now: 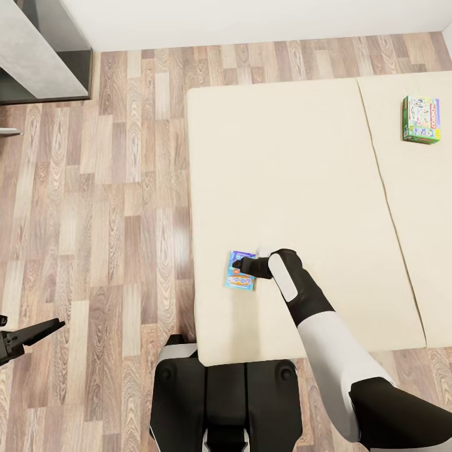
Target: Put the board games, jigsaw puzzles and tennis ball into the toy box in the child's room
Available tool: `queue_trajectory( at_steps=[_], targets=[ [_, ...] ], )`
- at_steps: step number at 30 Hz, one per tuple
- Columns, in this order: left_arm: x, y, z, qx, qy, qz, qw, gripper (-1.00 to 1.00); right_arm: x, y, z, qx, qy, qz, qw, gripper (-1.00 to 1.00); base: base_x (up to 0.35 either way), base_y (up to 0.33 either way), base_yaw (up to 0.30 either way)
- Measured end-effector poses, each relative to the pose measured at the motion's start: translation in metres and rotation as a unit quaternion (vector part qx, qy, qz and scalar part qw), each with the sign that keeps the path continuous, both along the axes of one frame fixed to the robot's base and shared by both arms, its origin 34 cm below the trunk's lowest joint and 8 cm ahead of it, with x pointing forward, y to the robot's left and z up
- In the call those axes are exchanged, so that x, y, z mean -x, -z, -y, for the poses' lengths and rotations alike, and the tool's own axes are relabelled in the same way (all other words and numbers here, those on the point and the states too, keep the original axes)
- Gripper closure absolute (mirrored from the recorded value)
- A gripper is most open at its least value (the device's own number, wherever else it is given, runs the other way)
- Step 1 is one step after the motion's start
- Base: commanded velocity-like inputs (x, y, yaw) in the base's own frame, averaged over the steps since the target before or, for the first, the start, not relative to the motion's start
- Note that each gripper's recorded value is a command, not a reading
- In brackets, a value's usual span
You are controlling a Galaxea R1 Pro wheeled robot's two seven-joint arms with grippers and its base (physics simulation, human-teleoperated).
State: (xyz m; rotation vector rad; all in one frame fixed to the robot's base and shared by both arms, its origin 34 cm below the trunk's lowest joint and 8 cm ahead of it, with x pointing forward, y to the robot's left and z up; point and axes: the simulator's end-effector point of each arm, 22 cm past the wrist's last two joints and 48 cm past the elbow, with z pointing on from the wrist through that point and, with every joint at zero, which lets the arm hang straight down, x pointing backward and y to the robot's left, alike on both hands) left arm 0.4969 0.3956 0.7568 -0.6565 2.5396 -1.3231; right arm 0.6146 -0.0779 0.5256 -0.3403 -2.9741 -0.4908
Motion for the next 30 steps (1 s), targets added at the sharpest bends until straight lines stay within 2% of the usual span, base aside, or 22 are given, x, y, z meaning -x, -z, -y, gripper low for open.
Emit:
queue_trajectory(
  at_steps=[30],
  targets=[
    [0.0, 0.0, -0.0003, 0.0, 0.0, 0.0, 1.0, -1.0, 0.0006, -0.0004, -0.002, -0.004, 0.003, -0.003, 1.0, -1.0, 0.0, 0.0, 0.0]
  ],
)
